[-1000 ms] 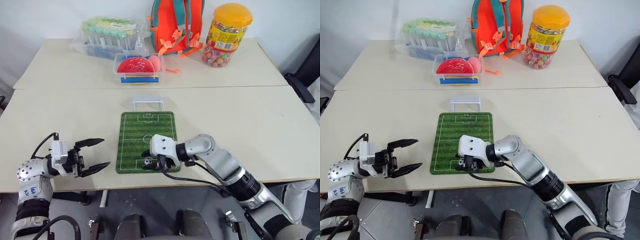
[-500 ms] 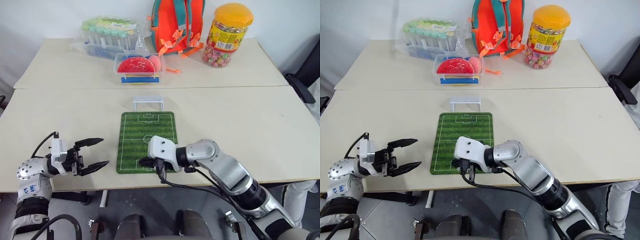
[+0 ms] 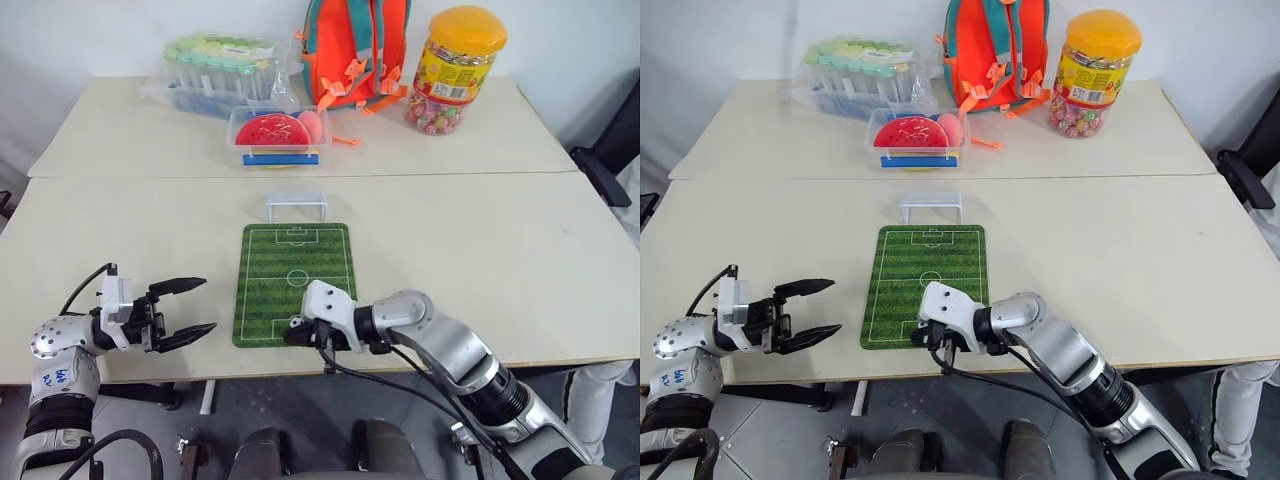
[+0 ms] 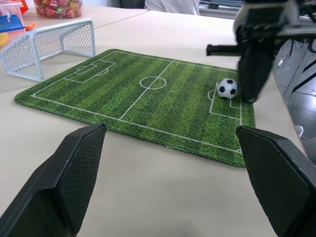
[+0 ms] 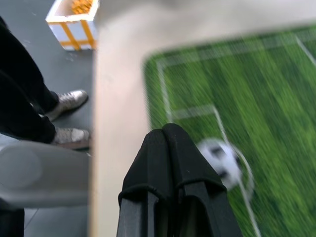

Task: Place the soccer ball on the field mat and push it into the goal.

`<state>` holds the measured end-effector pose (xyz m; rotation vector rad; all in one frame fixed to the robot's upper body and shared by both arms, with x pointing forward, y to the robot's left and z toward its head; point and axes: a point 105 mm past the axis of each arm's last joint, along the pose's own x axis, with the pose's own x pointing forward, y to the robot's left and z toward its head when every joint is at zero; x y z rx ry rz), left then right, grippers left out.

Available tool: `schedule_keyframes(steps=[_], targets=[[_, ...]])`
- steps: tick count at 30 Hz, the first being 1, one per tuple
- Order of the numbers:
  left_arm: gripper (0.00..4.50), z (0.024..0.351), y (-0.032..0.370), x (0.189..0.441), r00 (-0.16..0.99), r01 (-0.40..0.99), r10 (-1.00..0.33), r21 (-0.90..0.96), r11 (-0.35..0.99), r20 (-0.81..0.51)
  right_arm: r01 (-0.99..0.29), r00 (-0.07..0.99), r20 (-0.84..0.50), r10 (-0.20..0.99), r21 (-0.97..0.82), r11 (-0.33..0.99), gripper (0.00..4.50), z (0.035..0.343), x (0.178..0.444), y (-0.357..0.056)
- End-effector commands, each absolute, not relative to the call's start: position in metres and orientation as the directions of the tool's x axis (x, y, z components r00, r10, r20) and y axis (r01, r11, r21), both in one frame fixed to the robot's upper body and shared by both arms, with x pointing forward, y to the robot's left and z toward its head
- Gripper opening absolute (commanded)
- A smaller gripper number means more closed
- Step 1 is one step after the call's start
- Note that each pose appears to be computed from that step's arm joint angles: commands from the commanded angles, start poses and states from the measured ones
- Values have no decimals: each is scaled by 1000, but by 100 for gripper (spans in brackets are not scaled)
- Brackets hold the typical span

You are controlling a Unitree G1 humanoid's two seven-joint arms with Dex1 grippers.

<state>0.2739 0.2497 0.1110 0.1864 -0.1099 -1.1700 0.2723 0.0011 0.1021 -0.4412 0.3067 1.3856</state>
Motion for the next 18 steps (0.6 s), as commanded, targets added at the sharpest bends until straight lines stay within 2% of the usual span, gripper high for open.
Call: schedule_keyframes(steps=[1,3,4,7,8,13,18], targets=[[450,120,246,272,306,923,-952,247,294,-11,-928,343,-407,847,-285,239,4,136,314,-25],[450,123,245,276,308,920,-951,257,296,-6,-874,448,-353,822,-366,319,4,163,339,-40],[450,125,245,280,310,917,-951,263,299,-1,-824,521,-293,802,-416,384,4,188,355,-50],[450,128,242,288,312,914,-950,271,303,9,-712,649,-157,745,-471,521,4,239,379,-75],[450,129,242,291,313,913,-950,272,305,11,-696,664,-141,734,-476,538,4,245,380,-82],[450,132,241,302,339,904,-940,268,333,25,-659,708,-121,696,-467,589,4,251,374,-111],[450,137,244,315,393,897,-919,210,390,26,-674,709,-158,687,-436,596,4,238,357,-138]])
